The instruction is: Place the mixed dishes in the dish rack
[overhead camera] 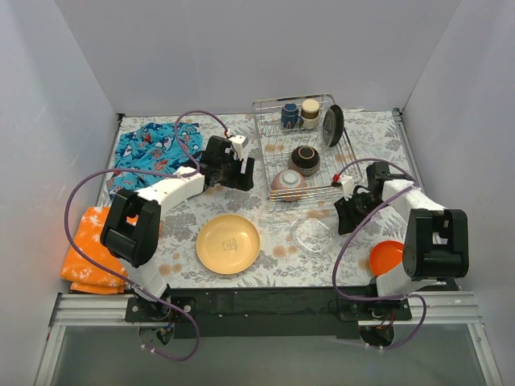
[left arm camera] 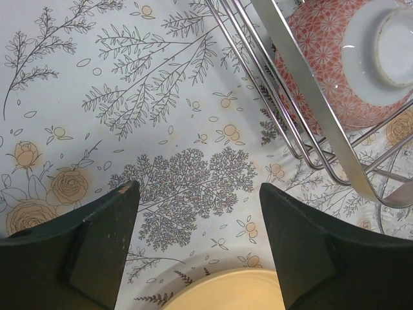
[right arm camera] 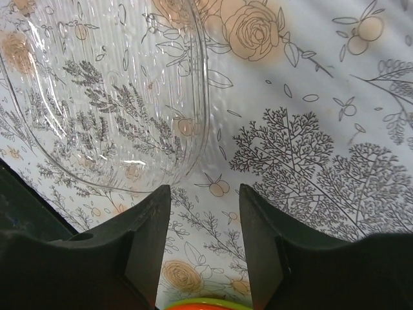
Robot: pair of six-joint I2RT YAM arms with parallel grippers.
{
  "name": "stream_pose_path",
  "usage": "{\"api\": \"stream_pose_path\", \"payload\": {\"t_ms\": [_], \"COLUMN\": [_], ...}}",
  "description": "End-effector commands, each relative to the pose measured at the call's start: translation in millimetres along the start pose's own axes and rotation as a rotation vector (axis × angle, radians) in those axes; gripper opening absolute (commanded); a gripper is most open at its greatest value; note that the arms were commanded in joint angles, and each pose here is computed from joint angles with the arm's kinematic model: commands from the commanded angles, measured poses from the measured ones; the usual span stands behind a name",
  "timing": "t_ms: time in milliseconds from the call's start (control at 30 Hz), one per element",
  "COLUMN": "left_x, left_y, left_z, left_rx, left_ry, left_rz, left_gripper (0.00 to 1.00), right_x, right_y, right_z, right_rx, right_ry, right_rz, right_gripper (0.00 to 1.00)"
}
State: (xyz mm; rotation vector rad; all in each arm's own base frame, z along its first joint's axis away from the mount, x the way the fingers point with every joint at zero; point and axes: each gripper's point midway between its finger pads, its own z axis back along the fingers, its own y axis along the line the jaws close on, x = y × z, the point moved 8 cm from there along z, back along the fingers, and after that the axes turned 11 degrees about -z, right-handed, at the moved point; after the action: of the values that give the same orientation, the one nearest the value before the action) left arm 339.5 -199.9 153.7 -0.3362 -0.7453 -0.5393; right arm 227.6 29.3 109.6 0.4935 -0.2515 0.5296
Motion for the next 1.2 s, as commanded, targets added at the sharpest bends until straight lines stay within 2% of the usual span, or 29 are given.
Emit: {"api": "stream_pose_path", "payload": {"t_ms": [0,400,567,600,867,933,1067,1167], "left_x": [7,3,5,4,6,5,6,5], "left_y": [-1,-4,-5,-4,-7,-7,-8,-8], "left_z": [7,6,4,4,2,2,0,0], "left_rx": [-0.009,-0.018,-0.02,-0.019,-0.023,-0.024,-0.027,-0.025], "left_ry": [-0.027,-0.022,-0.026,-0.023,-0.027,-0.027,-0.028,-0.026], "left_rz": [-0.003,-0.008,-0.009,-0.007,-0.011,-0.01,-0.015,-0.018], "left_gripper": [0.75,0.75,0.75,0.75,0.75,0.75,0.75,0.75], "right_x": [7,12,19,20,21,21,21,21], "right_y": [-2,11,19,20,18,15,16,23], "right_z": [-8,-14,-13,-14,-27,-30,-30,-20], "right_rx": [0.051,0.125,0.066,0.051,-0.084,-0.095,-0.086,-0.066], "right_ry": [-0.01,-0.015,-0.05,-0.049,-0.011,-0.004,0.004,0.0], "right_rz": [-0.022,-0.058,-0.069,-0.113,-0.157,-0.165,-0.166,-0.149], "right_gripper": [0.54,0.5,0.5,0.5,0.49,0.45,0.22,0.11]}}
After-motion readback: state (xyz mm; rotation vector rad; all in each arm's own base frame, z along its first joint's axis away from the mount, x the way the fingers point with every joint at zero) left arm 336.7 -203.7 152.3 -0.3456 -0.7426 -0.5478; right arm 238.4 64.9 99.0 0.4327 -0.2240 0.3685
